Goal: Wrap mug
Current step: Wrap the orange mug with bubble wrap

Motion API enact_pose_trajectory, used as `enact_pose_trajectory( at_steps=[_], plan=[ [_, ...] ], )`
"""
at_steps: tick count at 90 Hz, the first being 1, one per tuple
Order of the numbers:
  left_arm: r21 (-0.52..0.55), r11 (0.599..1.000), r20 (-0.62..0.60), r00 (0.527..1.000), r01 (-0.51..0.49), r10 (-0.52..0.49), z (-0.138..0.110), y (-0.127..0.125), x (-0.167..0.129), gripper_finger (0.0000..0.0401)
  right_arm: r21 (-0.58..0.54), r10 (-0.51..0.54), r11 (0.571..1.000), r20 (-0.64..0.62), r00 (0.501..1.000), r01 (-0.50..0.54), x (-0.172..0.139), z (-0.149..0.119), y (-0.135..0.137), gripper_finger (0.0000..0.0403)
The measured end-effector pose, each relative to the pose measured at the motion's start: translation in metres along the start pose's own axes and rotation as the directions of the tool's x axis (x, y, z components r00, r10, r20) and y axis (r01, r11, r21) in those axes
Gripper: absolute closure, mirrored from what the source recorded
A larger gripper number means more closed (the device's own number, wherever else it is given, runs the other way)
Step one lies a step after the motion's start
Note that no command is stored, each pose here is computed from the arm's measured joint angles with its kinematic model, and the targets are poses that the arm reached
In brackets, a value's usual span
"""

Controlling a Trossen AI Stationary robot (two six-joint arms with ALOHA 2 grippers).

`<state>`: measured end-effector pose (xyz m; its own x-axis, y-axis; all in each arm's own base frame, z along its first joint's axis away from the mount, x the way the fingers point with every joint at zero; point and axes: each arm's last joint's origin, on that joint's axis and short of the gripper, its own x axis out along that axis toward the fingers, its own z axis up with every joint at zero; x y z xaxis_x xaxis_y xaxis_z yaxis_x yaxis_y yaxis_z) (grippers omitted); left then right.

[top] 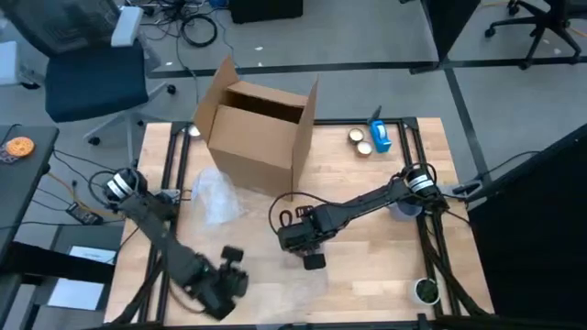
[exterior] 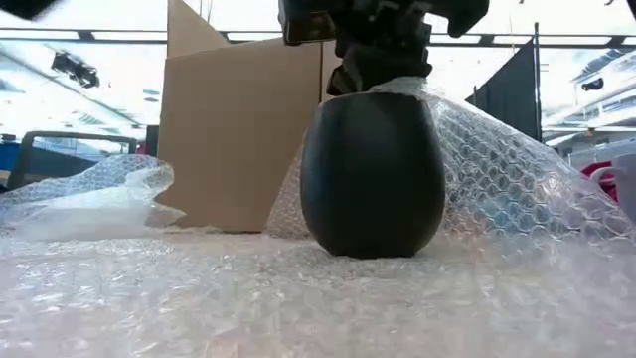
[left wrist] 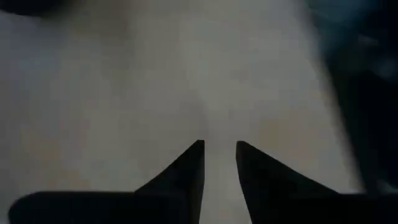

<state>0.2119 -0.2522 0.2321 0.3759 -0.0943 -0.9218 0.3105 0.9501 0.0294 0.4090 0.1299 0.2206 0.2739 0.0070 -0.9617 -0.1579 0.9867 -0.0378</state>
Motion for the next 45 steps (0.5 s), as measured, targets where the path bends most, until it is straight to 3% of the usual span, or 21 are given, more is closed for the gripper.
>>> enact_pose_trajectory(
  at_steps=[13,30,45],
  plan=[
    [0.028,0.999,-0.029,0.999,-0.016,0.017,-0.018,-0.011,0.007,0.0323,0.032,-0.003,0.999,0.003,1.000,0.003,0.000,0.000,0.000,0.0403],
    [-0.026,0.997,-0.077,0.995,-0.066,0.064,-0.040,-0.007,0.025,0.0310,0.046,-0.003,0.999,0.004,1.000,0.002,0.000,0.000,0.002,0.0403],
    [-0.062,0.997,-0.029,0.999,-0.036,0.034,-0.041,-0.003,0.038,0.0280,0.041,-0.001,0.999,0.006,1.000,0.001,-0.001,0.000,0.006,0.0403]
  ],
)
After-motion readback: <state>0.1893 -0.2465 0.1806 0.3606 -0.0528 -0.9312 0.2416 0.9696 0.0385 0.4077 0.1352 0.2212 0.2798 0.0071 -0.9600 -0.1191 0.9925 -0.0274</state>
